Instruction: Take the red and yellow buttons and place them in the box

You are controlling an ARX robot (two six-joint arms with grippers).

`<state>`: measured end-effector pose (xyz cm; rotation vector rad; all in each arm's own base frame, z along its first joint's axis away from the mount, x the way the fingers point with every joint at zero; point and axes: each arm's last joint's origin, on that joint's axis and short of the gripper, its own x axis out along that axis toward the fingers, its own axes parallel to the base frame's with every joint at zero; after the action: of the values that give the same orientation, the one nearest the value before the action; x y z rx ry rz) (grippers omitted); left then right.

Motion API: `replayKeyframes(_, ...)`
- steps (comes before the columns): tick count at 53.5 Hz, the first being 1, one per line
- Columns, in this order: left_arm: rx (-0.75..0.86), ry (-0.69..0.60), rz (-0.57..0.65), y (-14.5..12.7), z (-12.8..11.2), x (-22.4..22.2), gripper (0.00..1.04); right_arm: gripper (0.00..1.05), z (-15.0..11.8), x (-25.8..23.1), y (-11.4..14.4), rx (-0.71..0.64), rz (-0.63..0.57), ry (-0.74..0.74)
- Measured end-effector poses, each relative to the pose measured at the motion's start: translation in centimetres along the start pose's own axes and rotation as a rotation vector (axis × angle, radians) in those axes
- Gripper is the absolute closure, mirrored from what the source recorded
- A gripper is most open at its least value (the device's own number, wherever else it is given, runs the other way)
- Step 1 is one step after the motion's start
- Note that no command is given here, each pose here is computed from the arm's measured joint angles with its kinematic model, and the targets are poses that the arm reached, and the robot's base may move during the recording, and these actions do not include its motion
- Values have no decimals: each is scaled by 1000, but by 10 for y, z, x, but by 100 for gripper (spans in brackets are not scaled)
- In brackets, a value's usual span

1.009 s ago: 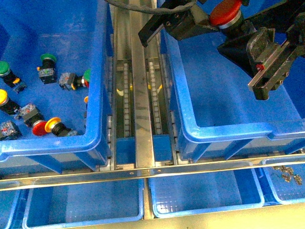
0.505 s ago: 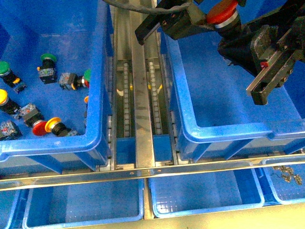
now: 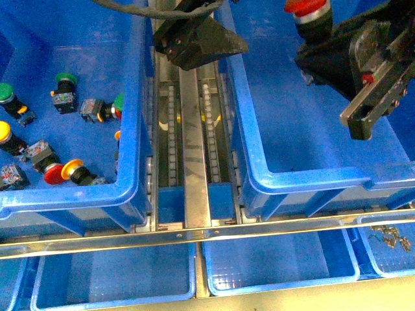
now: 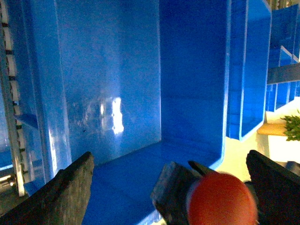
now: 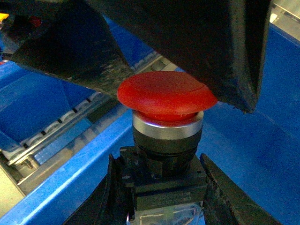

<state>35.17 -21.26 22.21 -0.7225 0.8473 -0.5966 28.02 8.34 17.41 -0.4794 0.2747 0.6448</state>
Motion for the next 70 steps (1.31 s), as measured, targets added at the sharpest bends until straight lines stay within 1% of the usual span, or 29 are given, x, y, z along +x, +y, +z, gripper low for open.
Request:
replayKeyframes(6,-5,-28,7,5,4,-18,8,71,-12,-3,-1,22,-24,52)
replayKeyframes(18,20,-58,43,27,2,-49,8,71,-16,-5,-6,47,-39,69)
replayKeyframes(25,49,-68,73,41,-6,-69,8,71,-18,-7,-9,57,-45,86)
replayKeyframes(31,82,-90,88,45,-10,-86,8,71,-19,-8,-10,63,-43,94)
replayKeyframes(37,160,-131,97,43,-17,-105,8,71,-19,-10,-11,67,-42,106)
replayKeyframes(43,278,-188,117,41,-30,-129,8,71,-17,-11,-14,66,-47,115)
replayKeyframes(46,319,-196,118,42,-35,-135,8,71,-16,-12,-16,67,-51,115)
replayKeyframes(48,349,-203,124,46,-40,-140,8,72,-15,-13,-17,67,-55,114)
replayKeyframes(53,360,-210,143,52,-46,-148,8,72,-12,-15,-21,69,-65,110)
replayKeyframes(57,376,-227,180,63,-52,-159,8,72,-10,-17,-26,77,-85,110)
replayKeyframes(68,374,-236,225,82,-59,-171,8,72,-5,-19,-36,102,-126,112)
replayKeyframes(69,383,-245,235,84,-59,-171,8,72,-4,-19,-38,107,-132,113)
replayKeyframes(70,427,-295,261,86,-60,-169,11,72,-4,-19,-39,110,-136,114)
